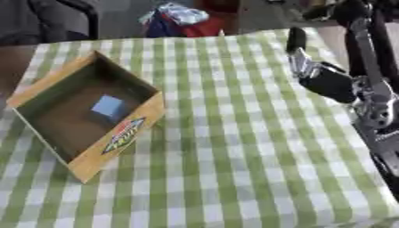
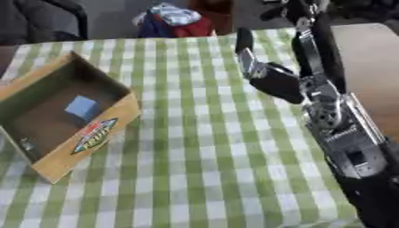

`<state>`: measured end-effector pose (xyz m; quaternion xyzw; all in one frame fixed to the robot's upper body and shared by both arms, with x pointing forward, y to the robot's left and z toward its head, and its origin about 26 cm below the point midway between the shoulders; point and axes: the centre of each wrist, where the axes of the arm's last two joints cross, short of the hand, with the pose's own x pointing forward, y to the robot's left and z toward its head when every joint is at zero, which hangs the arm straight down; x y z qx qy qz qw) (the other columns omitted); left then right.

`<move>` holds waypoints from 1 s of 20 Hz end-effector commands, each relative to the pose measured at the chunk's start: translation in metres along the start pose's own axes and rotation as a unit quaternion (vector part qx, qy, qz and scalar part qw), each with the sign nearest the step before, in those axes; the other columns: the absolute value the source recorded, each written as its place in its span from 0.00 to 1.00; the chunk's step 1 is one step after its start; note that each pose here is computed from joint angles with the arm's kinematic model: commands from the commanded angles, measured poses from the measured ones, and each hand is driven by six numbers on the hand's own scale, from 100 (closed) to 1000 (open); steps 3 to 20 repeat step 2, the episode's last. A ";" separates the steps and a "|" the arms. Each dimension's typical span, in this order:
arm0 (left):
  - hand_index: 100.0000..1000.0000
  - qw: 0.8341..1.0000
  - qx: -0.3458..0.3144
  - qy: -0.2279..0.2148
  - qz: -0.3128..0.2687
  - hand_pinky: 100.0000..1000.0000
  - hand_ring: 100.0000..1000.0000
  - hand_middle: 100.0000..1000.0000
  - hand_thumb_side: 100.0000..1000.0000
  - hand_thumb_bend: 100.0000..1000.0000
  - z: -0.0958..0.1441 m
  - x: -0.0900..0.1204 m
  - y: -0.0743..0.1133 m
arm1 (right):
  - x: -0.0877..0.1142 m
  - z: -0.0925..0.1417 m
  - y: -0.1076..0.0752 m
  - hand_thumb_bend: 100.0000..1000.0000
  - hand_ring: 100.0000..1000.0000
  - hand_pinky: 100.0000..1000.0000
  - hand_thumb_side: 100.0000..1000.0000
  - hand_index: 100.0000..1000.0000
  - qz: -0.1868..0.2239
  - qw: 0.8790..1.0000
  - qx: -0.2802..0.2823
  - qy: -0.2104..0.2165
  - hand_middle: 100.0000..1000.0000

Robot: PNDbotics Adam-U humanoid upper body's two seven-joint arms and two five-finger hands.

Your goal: Pick up objects on the table and place them in the box.

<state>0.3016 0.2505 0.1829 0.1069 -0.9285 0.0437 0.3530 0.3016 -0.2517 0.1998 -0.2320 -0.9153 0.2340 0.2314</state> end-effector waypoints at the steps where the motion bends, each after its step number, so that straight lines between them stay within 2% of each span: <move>1: 0.75 1.000 -0.001 -0.013 -0.008 0.62 0.51 0.58 0.61 0.00 -0.004 0.006 0.004 | 0.004 -0.002 -0.006 0.00 0.90 0.60 0.35 0.90 -0.026 0.999 -0.019 -0.011 0.87; 20: 0.75 1.000 -0.001 -0.012 -0.008 0.62 0.51 0.58 0.62 0.00 -0.004 0.006 0.004 | 0.003 0.000 -0.006 0.00 0.90 0.60 0.35 0.90 -0.034 0.999 -0.019 -0.008 0.87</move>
